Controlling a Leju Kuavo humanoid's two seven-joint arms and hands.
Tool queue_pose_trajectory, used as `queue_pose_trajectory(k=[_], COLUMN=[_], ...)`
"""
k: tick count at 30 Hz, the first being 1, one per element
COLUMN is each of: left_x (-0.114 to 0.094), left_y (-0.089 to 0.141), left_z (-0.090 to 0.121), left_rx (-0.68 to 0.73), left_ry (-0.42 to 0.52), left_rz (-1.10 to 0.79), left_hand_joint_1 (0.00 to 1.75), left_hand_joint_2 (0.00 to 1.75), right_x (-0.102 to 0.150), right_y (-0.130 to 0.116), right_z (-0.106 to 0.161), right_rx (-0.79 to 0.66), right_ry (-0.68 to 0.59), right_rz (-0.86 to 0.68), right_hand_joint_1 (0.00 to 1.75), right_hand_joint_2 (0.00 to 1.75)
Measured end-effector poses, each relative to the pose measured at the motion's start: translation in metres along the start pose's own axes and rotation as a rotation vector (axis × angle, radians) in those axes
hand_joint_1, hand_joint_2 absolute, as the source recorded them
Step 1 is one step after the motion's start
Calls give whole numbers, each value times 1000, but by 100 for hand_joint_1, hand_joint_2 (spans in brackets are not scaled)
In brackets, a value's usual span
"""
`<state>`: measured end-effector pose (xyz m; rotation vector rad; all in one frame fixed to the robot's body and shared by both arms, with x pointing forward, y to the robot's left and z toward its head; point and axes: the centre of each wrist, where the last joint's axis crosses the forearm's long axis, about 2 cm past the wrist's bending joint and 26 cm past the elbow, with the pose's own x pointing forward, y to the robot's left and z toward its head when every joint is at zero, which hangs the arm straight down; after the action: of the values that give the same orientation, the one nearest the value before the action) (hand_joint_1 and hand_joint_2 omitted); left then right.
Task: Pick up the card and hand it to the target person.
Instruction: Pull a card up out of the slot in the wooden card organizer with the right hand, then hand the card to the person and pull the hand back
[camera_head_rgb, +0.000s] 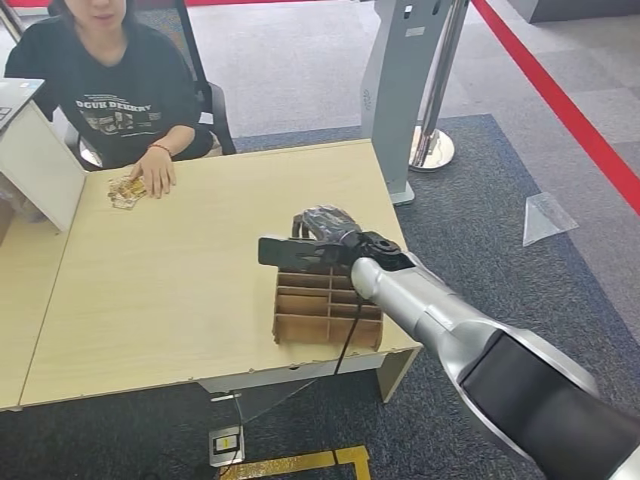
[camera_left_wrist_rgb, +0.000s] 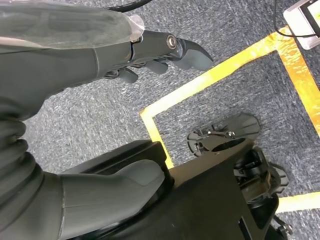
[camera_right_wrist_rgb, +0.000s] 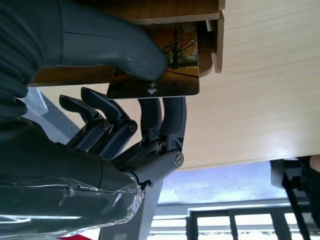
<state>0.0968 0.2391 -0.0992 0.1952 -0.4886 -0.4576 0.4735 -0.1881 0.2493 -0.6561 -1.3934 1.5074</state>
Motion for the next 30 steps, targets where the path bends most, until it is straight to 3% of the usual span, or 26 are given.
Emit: queue_pose_trajectory(k=[9,12,23,30], left_x=[3,3,-5,-7], left_y=[0,0,3,3], left_z=[0,-1,0,1], left_rx=[4,7,33,34], left_ry=[-8,-11,14,18], left_rz=[20,24,56,56], left_hand_joint_1=[0,0,0,0], left_hand_joint_2=[175,175,175,175], right_x=[21,28,33,33], right_y=[-53,-53,-28,-37], right_z=[-6,-8,-9,-9], right_rx=[14,18,35,7], right_ry=[-56,-65,-111,-113], right_rz=[50,66,20,28], right_hand_joint_1=[175,167,175,175], right_hand_joint_2=[175,175,175,175])
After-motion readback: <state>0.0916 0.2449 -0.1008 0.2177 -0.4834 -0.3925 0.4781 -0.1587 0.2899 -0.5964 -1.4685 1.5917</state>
